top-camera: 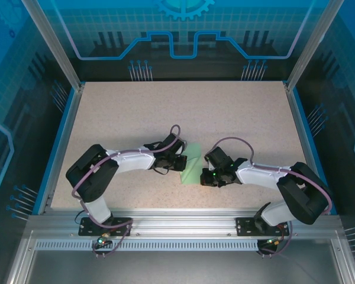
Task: Fold a paper plane with a square sheet of paper (fold left side to right side)
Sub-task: Fold the triangle a second time at the center of the table.
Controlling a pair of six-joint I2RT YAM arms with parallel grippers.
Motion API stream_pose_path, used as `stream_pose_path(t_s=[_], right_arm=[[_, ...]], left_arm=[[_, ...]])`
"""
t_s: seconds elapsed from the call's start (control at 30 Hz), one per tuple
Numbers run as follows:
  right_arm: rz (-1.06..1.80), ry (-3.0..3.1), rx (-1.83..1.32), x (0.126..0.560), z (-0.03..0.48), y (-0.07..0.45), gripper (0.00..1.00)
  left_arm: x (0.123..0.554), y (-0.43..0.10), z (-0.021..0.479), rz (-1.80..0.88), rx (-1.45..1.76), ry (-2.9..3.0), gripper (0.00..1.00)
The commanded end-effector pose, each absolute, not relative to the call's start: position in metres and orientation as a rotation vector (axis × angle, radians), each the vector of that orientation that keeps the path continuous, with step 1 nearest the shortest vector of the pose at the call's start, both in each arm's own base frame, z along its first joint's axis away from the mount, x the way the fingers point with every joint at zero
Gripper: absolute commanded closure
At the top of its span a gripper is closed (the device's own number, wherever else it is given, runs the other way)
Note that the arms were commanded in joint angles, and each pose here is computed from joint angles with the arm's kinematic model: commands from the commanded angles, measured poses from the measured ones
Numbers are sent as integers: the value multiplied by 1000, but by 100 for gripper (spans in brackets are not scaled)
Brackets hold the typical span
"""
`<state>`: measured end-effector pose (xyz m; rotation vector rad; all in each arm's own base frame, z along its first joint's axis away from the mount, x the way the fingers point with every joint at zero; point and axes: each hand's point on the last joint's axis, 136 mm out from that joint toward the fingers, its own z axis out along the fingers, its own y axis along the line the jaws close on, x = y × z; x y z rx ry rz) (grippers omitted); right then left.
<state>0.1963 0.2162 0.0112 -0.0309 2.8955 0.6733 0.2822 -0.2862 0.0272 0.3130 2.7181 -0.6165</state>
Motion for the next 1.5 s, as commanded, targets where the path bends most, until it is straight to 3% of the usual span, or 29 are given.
stream_pose_path(t_s=[0.0, 1.47], right_arm=[[570, 2975, -51, 181, -1, 204, 96], [525, 2982, -36, 177, -3, 195, 96]], left_arm=[[288, -285, 27, -584, 341, 2724, 94], [286, -297, 16, -619, 515, 2723, 91]])
